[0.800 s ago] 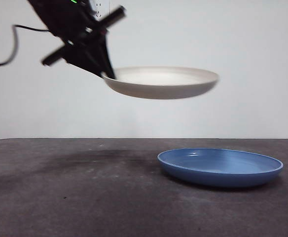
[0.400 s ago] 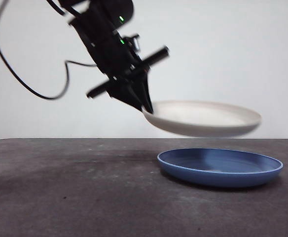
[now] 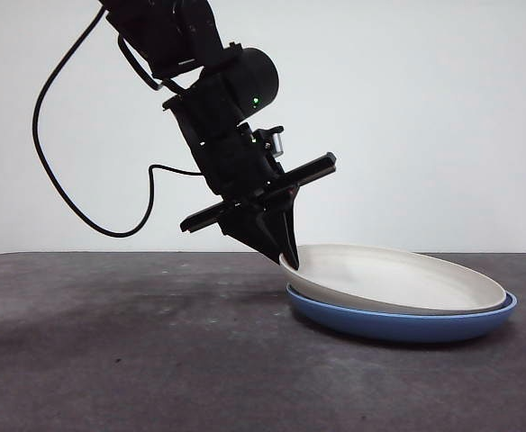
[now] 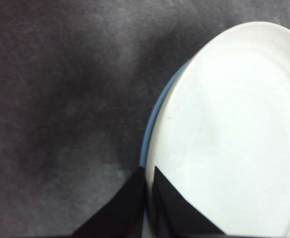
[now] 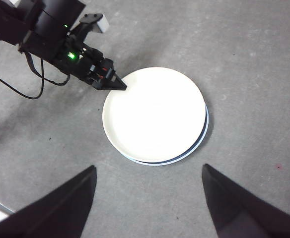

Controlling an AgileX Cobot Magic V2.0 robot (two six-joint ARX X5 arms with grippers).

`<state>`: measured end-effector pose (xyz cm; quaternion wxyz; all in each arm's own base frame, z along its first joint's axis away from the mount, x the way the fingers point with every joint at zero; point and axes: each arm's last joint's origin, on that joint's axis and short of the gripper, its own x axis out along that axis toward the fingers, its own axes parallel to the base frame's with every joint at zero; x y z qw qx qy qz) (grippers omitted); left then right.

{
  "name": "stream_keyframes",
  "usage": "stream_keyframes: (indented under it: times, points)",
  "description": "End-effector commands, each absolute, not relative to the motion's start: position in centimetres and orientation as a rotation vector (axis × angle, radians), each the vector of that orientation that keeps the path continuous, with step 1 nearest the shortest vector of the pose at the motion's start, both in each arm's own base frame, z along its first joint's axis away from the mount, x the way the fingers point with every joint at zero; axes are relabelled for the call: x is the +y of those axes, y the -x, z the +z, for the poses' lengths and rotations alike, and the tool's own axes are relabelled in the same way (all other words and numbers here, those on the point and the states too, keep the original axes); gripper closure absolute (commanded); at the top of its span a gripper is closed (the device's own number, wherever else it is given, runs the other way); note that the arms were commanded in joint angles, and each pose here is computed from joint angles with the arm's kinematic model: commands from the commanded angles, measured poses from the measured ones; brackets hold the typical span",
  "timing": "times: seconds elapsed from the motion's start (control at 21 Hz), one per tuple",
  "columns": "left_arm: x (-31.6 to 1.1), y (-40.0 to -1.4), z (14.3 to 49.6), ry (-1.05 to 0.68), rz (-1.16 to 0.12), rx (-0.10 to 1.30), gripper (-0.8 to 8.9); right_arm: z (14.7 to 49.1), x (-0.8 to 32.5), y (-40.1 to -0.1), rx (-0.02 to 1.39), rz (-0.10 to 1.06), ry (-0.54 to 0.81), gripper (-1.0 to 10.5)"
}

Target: Pick up the white plate, put it on the blue plate, put it on desk

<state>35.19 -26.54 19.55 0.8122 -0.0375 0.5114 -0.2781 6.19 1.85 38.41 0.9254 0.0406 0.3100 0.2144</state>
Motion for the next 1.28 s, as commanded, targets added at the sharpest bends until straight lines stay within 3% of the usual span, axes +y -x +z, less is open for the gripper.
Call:
stream_keyframes:
  times: [0.05, 0.19, 0.43, 0.67, 0.95, 1.28]
  points:
    - [-27.7, -35.4, 19.5, 0.083, -0.613, 1.077, 8.04, 38.9, 1.9, -6.1, 0.618, 0.441, -0.090, 6.1]
    - [-27.9, -35.2, 19.5, 0.065, -0.626, 1.073, 7.74, 38.9, 1.9, -6.1, 0.619, 0.441, -0.091, 6.1]
    - [-28.0, -35.0, 19.4, 0.058, -0.630, 1.082, 5.55, 38.9, 1.9, -6.1, 0.619, 0.441, -0.091, 6.1]
    - [-27.8, -34.7, 20.9, 0.053, -0.643, 1.062, 5.55, 38.9, 1.9, -6.1, 0.623, 0.440, -0.091, 6.1]
    - [-25.1, -32.8, 28.4, 0.040, -0.691, 0.903, 5.55, 38.9, 1.8, -6.1, 0.623, 0.431, -0.087, 6.1]
    - [-18.9, -26.7, 38.5, 0.016, -0.718, 0.719, 5.55, 38.3, 1.8, -6.4, 0.641, 0.407, -0.081, 6.1]
